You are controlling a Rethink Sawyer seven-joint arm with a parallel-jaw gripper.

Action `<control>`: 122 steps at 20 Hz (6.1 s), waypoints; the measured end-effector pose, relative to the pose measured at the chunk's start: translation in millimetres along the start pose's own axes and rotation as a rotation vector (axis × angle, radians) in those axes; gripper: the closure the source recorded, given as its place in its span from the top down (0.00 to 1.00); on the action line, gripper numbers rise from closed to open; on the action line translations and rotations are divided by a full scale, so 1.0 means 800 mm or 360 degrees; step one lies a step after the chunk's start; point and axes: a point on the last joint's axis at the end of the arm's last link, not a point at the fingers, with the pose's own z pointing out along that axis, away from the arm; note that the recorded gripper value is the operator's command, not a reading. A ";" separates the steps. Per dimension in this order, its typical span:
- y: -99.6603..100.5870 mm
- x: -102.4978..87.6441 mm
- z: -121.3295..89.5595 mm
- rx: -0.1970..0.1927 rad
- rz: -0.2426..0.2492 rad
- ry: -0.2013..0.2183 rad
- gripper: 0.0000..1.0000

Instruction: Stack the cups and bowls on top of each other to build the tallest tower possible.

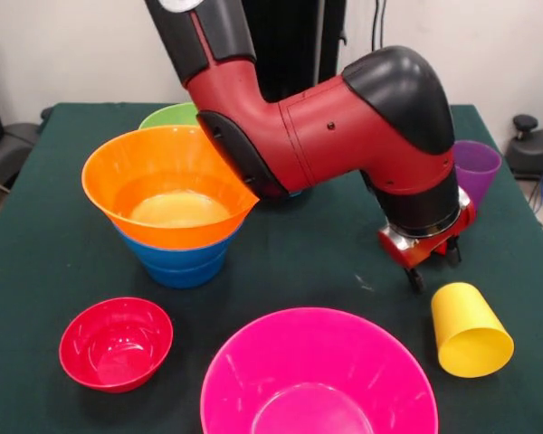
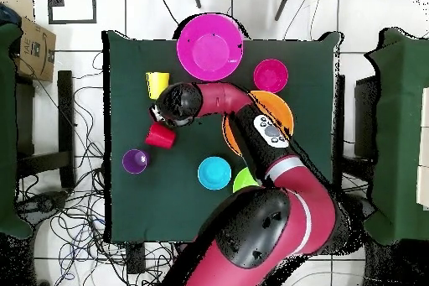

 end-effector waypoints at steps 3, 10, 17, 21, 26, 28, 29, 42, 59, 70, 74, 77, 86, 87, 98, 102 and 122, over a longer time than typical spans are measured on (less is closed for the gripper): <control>0.000 -0.009 -0.014 0.0011 -0.0012 -0.0021 1.00; -0.006 -0.033 -0.074 0.0113 -0.0061 -0.0048 1.00; -0.017 -0.045 -0.117 0.0184 -0.0074 -0.0067 1.00; -0.033 -0.046 -0.129 0.0207 -0.0053 -0.0090 1.00; -0.052 -0.041 -0.128 0.0247 -0.0054 -0.0093 1.00; -0.062 -0.037 -0.127 0.0275 -0.0065 -0.0089 1.00; -0.067 -0.035 -0.126 0.0292 -0.0071 -0.0085 1.00; -0.098 -0.028 -0.107 0.0463 -0.0180 -0.0217 1.00; -0.098 -0.039 -0.115 0.0534 -0.0223 -0.0361 1.00; -0.081 -0.040 -0.155 0.0437 -0.0130 -0.0221 1.00; -0.077 -0.038 -0.169 0.0416 -0.0112 -0.0163 1.00; -0.077 -0.039 -0.172 0.0422 -0.0114 -0.0166 1.00; -0.080 -0.042 -0.174 0.0449 -0.0121 -0.0204 1.00; -0.082 -0.043 -0.174 0.0457 -0.0123 -0.0218 1.00; -0.096 -0.055 -0.168 0.0538 -0.0134 -0.0424 1.00; -0.100 -0.052 -0.156 0.0540 -0.0127 -0.0455 1.00; -0.099 -0.032 -0.087 0.0685 -0.0206 -0.0540 1.00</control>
